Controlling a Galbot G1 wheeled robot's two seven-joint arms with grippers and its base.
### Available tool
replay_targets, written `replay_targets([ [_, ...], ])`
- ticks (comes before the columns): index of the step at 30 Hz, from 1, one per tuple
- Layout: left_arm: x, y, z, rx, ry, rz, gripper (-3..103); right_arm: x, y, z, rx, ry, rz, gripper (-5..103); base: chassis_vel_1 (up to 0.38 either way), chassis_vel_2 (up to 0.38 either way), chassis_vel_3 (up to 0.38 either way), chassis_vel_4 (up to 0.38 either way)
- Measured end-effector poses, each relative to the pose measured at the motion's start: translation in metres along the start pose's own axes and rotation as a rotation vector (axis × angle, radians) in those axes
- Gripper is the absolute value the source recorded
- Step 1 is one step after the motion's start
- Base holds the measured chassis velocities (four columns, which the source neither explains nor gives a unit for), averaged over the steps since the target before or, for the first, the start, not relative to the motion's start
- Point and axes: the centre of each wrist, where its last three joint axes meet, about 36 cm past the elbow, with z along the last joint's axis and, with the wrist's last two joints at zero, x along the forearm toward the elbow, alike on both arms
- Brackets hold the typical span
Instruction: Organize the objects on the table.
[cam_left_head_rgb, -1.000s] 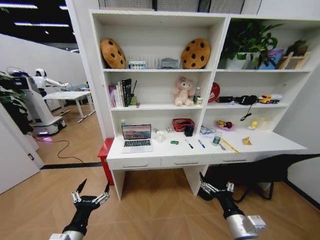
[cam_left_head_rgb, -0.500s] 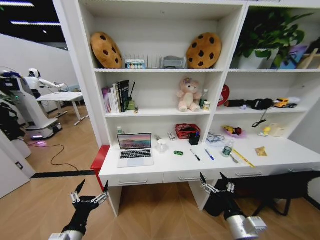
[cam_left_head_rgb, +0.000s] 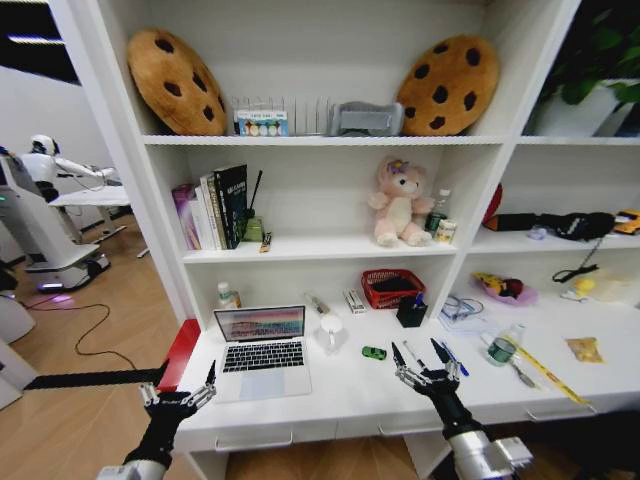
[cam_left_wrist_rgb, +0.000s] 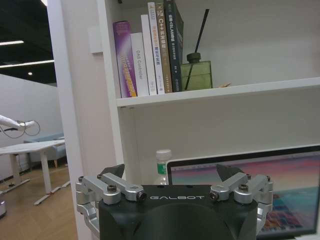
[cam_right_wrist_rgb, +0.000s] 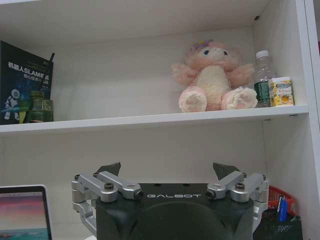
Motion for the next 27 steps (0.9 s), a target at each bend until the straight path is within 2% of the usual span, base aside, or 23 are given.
replay_targets([
  [6, -0.007, 0.013, -0.001, 0.001, -0.019, -0.013, 101, -0.002, -0.006, 0.0, 0.026, -0.004, 0.018, 100, -0.027, 0.02, -0.004, -0.015],
  [8, -0.008, 0.016, -0.002, 0.012, -0.016, -0.009, 98, -0.002, -0.008, 0.001, 0.033, -0.004, 0.024, 100, 0.077, -0.086, -0.022, 0.071],
  [10, -0.007, 0.019, -0.003, 0.022, -0.01, 0.014, 89, -0.004, -0.011, 0.002, 0.038, -0.008, 0.045, 100, 0.062, -0.057, -0.073, 0.07],
  [11, -0.007, 0.019, -0.003, 0.022, -0.01, 0.014, 89, -0.004, -0.011, 0.002, 0.038, -0.008, 0.045, 100, 0.062, -0.029, -0.071, 0.07],
  [13, -0.007, 0.019, -0.003, 0.022, -0.009, 0.029, 77, -0.005, -0.011, 0.004, 0.038, -0.007, 0.06, 100, 0.0, 0.0, 0.0, 0.0],
  [14, -0.007, 0.019, -0.003, 0.022, -0.009, 0.029, 77, -0.005, -0.011, 0.004, 0.038, -0.007, 0.06, 100, 0.0, 0.0, 0.0, 0.0],
  [16, -0.007, 0.019, -0.004, 0.02, -0.01, 0.035, 66, -0.004, -0.011, 0.005, 0.038, -0.004, 0.067, 100, 0.0, 0.0, 0.0, 0.0],
  [18, -0.007, 0.019, -0.004, 0.019, -0.01, 0.035, 66, -0.004, -0.011, 0.005, 0.038, -0.004, 0.067, 100, 0.0, 0.0, 0.0, 0.0],
  [19, -0.007, 0.019, -0.004, 0.019, -0.01, 0.035, 61, -0.004, -0.011, 0.005, 0.038, -0.004, 0.068, 100, 0.0, 0.0, 0.0, 0.0],
  [20, -0.007, 0.019, -0.004, 0.018, -0.01, 0.035, 50, -0.004, -0.011, 0.006, 0.037, -0.003, 0.069, 100, 0.0, 0.0, 0.0, 0.0],
  [21, -0.007, 0.019, -0.004, 0.018, -0.01, 0.035, 50, -0.004, -0.011, 0.006, 0.037, -0.003, 0.069, 100, 0.0, 0.0, 0.0, 0.0],
  [24, -0.007, 0.019, -0.004, 0.016, -0.011, 0.035, 34, -0.004, -0.011, 0.008, 0.035, -0.001, 0.075, 100, 0.0, 0.0, 0.0, 0.0],
  [25, -0.007, 0.019, -0.004, 0.016, -0.011, 0.035, 34, -0.004, -0.011, 0.008, 0.035, -0.001, 0.075, 100, 0.0, 0.0, 0.0, 0.0],
  [27, -0.008, 0.023, -0.005, 0.012, -0.013, 0.034, 24, -0.006, -0.012, 0.01, 0.034, 0.001, 0.081, 100, 0.0, 0.0, 0.0, 0.0],
])
